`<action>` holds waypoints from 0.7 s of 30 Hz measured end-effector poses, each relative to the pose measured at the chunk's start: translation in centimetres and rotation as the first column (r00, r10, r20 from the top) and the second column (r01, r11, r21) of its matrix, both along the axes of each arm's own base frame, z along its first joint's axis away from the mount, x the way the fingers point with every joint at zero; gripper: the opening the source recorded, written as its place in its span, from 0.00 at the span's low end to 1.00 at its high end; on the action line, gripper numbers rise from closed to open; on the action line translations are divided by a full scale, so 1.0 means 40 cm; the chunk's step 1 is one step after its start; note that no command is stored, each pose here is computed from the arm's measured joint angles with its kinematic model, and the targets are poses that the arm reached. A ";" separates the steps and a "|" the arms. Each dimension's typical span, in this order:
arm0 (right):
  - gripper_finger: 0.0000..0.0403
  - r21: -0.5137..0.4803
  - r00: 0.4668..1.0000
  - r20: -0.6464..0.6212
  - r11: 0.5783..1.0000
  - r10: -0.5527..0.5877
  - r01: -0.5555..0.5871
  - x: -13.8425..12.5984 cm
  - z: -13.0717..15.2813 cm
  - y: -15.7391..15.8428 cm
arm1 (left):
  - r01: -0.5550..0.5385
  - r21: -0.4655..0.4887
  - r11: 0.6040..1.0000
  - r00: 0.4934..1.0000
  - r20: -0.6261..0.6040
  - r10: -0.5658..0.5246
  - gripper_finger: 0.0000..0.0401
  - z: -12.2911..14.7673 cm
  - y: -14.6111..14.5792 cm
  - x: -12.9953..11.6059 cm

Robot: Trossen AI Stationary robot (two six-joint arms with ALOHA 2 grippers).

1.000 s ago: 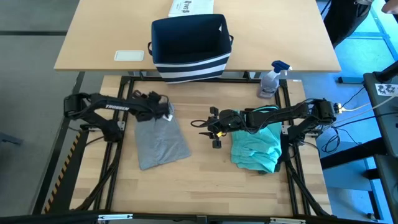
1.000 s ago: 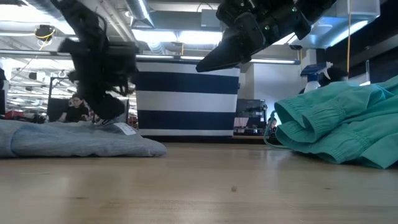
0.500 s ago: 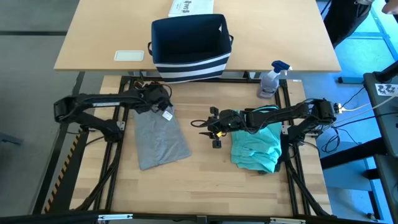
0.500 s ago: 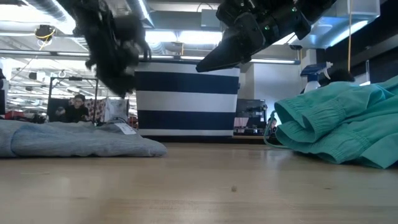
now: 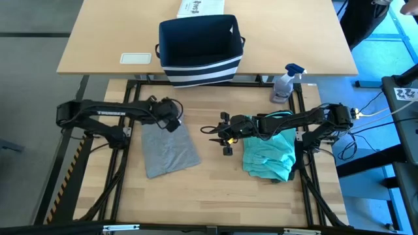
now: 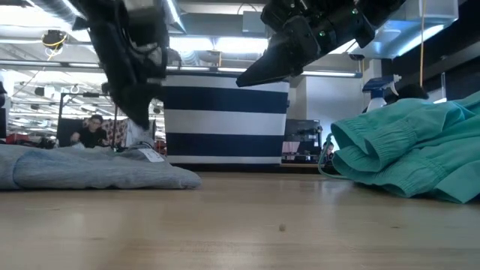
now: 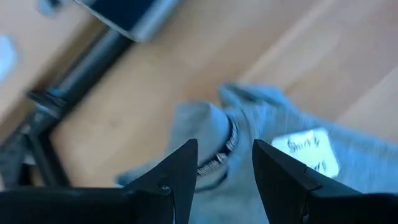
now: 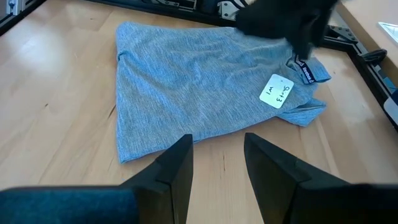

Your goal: Fold Laundry from Bin

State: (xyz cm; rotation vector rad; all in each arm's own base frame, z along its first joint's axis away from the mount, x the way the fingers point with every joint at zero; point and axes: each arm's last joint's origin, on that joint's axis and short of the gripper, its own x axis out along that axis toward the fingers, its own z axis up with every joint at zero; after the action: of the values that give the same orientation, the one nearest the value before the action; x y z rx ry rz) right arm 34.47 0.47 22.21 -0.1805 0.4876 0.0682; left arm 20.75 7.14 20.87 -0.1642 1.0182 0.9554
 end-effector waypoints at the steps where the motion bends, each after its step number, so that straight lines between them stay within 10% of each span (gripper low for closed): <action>1: 0.35 0.000 1.000 0.000 1.000 0.000 0.000 0.000 0.000 0.000 | 0.002 -0.023 1.000 1.000 -0.014 -0.002 0.37 -0.019 0.002 0.002; 21: 0.35 0.001 1.000 -0.017 1.000 -0.001 0.001 -0.002 -0.003 0.000 | -0.243 0.087 0.966 0.952 -0.168 0.255 0.37 -0.134 0.164 -0.039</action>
State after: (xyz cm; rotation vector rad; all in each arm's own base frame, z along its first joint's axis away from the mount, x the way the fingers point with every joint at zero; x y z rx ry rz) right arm 34.40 0.47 22.09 -0.1787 0.5045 0.0693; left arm 19.19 13.70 15.52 -0.1571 1.1467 1.2499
